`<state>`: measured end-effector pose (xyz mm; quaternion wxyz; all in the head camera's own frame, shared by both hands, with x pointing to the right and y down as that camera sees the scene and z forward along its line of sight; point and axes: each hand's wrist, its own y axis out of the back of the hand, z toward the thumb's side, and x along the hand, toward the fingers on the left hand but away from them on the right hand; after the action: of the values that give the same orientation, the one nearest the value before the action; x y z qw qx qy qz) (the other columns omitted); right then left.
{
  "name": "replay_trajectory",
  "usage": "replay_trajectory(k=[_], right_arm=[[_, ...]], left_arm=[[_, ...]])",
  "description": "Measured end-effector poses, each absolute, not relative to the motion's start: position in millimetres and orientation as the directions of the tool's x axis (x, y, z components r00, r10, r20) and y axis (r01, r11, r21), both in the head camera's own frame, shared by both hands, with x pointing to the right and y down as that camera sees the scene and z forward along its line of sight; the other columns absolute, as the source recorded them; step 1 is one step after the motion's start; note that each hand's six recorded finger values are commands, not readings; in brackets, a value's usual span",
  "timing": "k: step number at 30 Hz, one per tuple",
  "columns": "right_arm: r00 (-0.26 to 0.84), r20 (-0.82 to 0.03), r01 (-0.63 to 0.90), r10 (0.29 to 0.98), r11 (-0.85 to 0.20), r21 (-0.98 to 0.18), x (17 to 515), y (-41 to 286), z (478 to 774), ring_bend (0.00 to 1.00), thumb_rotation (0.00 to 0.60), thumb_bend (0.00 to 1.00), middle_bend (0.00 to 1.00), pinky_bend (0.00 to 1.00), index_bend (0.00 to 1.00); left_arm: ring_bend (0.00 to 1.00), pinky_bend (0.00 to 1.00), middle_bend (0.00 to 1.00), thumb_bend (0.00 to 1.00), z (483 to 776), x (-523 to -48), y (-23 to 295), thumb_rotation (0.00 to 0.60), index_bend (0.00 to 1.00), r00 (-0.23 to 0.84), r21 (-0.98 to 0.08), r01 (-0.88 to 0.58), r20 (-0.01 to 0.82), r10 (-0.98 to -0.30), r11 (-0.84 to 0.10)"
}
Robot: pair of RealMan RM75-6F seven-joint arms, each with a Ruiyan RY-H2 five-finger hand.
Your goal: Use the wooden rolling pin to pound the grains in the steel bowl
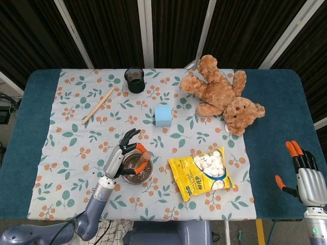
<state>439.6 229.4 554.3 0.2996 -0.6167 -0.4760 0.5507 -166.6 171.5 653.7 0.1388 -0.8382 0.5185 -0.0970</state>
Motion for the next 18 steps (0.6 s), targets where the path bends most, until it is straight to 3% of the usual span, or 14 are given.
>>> replay_trajectory(k=[18], right_arm=[[-0.059,-0.390,0.257,0.919,-0.363,-0.895,439,227,553,0.00,0.600,0.36,0.00,0.00,0.00]], left_arm=[[0.10,0.00,0.63,0.83,625,-158,163,0.600,0.56,0.449,-0.313,-0.856,-0.057,-0.892,-0.411]])
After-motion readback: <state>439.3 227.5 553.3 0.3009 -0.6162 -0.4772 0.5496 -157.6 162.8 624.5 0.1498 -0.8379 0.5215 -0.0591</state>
